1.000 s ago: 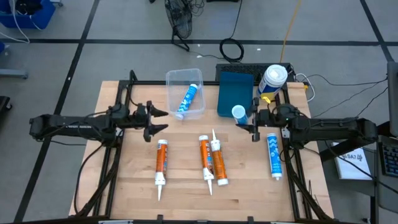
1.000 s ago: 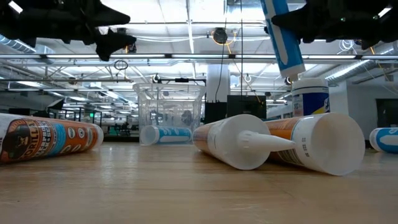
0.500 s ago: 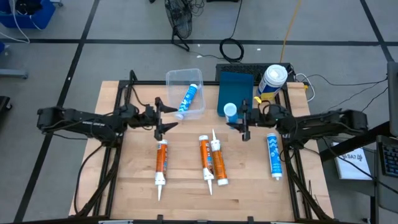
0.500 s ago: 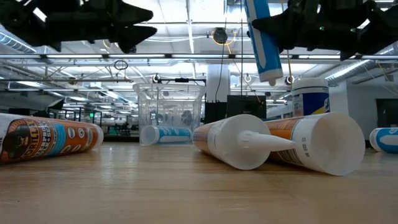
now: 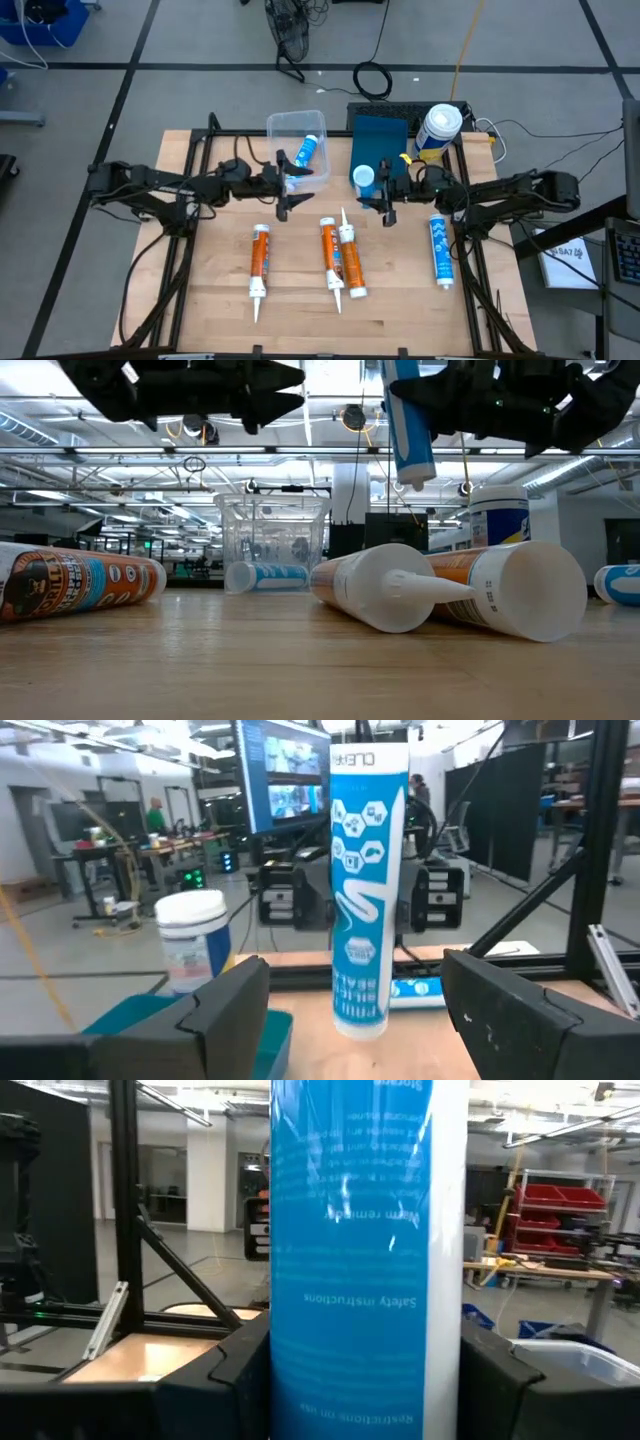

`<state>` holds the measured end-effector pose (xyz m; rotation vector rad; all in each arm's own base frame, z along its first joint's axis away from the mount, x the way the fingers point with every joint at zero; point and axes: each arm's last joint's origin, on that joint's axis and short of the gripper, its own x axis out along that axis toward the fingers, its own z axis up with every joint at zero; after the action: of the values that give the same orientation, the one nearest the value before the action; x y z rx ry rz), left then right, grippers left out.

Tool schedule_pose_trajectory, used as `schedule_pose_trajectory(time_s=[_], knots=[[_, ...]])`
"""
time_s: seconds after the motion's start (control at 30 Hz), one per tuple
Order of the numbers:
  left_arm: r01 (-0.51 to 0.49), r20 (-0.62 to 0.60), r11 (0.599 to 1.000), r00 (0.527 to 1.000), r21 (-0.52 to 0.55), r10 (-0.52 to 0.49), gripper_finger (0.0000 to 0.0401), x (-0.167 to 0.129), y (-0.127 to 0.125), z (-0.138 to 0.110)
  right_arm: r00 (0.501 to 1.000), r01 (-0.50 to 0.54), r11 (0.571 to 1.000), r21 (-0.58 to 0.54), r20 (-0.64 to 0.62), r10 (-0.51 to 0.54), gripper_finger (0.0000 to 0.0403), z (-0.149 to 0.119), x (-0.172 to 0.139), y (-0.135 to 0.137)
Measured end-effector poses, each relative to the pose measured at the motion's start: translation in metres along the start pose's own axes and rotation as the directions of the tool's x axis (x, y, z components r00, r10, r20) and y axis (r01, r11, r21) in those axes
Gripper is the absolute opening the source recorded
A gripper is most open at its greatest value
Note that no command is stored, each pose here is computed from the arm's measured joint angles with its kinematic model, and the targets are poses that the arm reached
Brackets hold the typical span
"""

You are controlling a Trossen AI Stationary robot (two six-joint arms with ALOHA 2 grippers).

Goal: Pick & place silicon tubes, Sealant and Lysol wipes
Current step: Put the left blue sealant into the transparent bin

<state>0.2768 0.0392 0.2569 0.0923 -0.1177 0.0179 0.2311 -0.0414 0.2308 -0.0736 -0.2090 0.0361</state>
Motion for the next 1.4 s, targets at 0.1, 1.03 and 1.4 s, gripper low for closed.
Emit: schedule_pose_trajectory(time_s=[0.1, 1.03, 1.4], knots=[[0.026, -0.004, 1.0, 1.0, 0.007, -0.026, 0.0294, 0.011, 0.001, 0.0, 1.0, -0.005, 1.0, -0.002, 0.002, 0.005, 0.0206, 0.001, 0.006, -0.001], [0.105, 0.008, 0.994, 0.994, -0.025, -0.105, 0.0294, 0.033, 0.002, 0.006, 0.992, -0.113, 0.994, 0.011, -0.053, 0.114, 0.0206, -0.017, 0.071, -0.011], [0.106, 0.014, 0.994, 0.994, -0.018, -0.106, 0.0294, 0.033, 0.002, 0.007, 0.991, -0.132, 0.991, -0.015, -0.033, 0.131, 0.0206, -0.009, 0.082, -0.007]])
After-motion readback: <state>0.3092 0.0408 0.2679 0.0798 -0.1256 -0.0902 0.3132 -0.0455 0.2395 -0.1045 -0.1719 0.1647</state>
